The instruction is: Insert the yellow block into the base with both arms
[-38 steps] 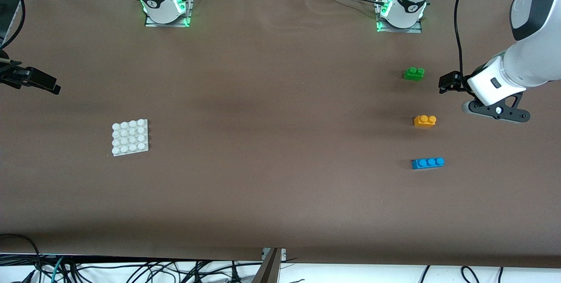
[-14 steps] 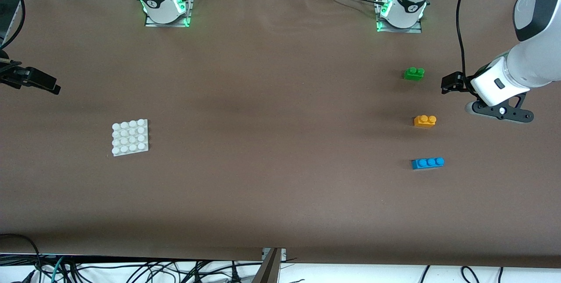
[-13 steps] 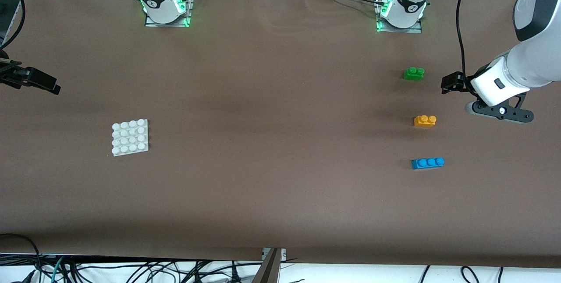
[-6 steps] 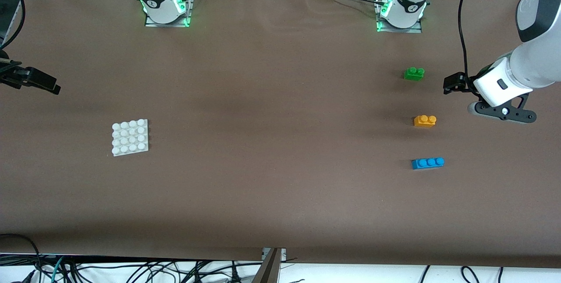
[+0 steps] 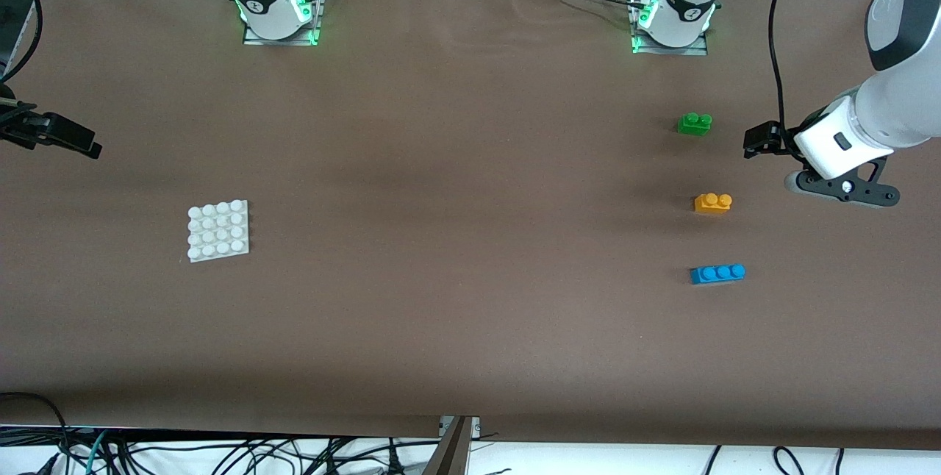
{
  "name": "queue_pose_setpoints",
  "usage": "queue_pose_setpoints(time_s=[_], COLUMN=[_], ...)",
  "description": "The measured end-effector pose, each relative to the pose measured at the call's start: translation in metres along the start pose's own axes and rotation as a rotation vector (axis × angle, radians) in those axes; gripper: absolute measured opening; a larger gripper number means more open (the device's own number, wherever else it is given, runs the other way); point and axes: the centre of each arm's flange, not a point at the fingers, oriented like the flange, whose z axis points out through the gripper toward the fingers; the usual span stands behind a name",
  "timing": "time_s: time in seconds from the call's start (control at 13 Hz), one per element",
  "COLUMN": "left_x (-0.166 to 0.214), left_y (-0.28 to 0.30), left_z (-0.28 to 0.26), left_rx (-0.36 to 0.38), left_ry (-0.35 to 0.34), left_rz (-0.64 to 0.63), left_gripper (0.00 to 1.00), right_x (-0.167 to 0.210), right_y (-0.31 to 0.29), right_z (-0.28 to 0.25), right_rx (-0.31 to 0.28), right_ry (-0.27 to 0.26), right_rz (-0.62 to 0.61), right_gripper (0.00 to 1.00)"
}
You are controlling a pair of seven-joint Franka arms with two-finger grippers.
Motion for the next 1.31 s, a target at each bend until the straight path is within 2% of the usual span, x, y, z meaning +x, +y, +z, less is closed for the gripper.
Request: queue_pose_setpoints(time_s=[0.77,1.31], left_x=[0.000,0.000], left_y=[0.000,0.002], left_z=[0.000,0.000], left_rx=[0.000,0.000], left_ry=[0.000,-0.002], left_rz=[0.001,0.004], left_gripper=[1.00,1.00], right_x=[0.002,0.017], right_y=[0.000,-0.001], right_z=[0.004,0.043], right_rx=[-0.001,-0.019], right_ry=[-0.007,-0.076], right_rz=[0.000,0.002], right_gripper=[1.00,1.00])
